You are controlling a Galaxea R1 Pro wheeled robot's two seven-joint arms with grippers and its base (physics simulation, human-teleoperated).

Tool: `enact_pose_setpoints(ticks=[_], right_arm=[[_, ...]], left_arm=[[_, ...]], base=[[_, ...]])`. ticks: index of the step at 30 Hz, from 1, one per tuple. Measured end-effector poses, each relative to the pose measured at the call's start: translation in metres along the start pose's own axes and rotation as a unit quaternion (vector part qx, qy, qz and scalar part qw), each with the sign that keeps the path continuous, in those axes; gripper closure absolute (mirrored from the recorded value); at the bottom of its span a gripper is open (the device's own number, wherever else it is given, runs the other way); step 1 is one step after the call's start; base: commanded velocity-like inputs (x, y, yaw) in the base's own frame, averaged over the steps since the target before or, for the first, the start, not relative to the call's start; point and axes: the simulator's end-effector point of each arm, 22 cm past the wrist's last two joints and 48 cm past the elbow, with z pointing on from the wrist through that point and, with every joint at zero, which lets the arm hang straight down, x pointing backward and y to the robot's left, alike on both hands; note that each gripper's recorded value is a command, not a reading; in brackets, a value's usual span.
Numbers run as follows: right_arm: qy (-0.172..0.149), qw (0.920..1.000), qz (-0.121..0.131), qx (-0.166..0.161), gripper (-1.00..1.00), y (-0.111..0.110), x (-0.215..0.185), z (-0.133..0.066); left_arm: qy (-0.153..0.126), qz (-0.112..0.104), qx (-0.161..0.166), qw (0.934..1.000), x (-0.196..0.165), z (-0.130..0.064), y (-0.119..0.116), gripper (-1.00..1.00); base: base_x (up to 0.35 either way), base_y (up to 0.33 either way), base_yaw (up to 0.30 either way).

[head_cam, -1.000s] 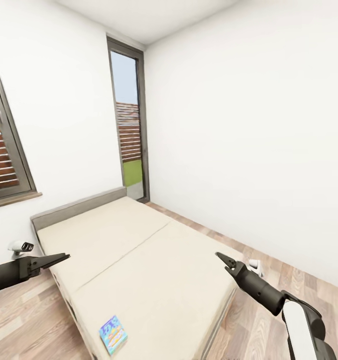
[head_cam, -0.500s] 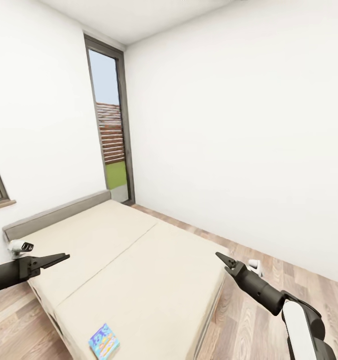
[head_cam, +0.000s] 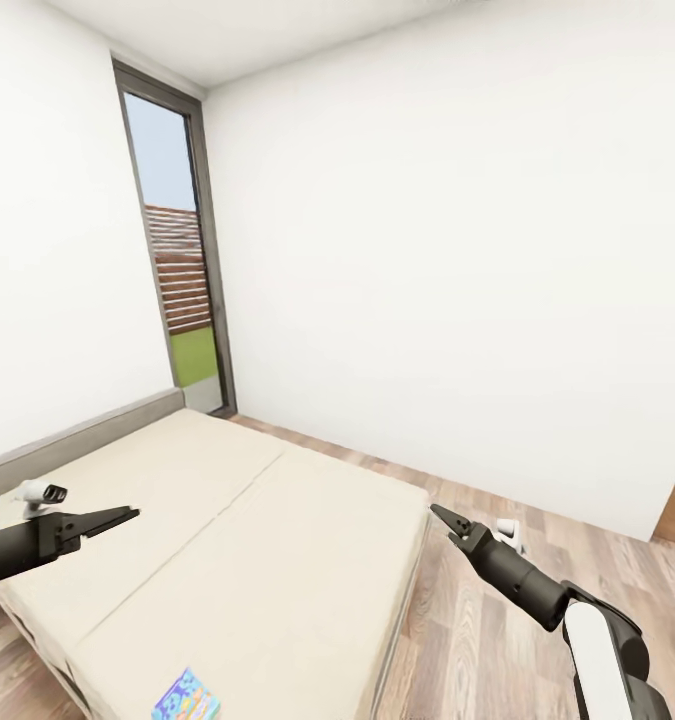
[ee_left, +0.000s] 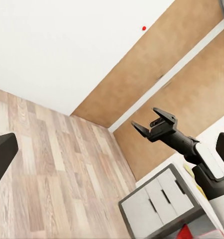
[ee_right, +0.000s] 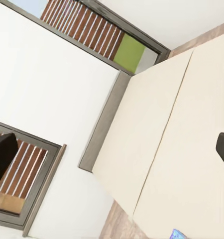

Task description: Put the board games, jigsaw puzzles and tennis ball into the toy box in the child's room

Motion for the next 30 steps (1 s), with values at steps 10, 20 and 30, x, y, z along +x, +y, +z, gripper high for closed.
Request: enact_pose_setpoints(ticks=[10, 20, 30], right_arm=[[-0.001, 1.0000, -0.001, -0.001, -1.00, 0.0016, -0.0012, -0.0009], [-0.002, 1.0000, -0.002, -0.003, -1.00, 0.0034, -0.0019, -0.0015], [-0.003, 1.0000, -0.003, -0.004, -1.00, 0.0054, -0.0025, -0.0020]], left_arm=[[-0.001, 0.002, 0.001, 1.0000, -0.0010, -0.0005, -0.0018, -1.00], [-0.002, 0.004, 0.001, 1.0000, -0.0017, -0.0009, -0.0036, -1.00], [-0.003, 0.006, 0.002, 1.0000, -0.0025, -0.0014, -0.0053, -1.00]], base=[[-0.063, 0.058, -0.254], [-0.032, 0.081, -0.254], [-0.035, 0.083, -0.253]])
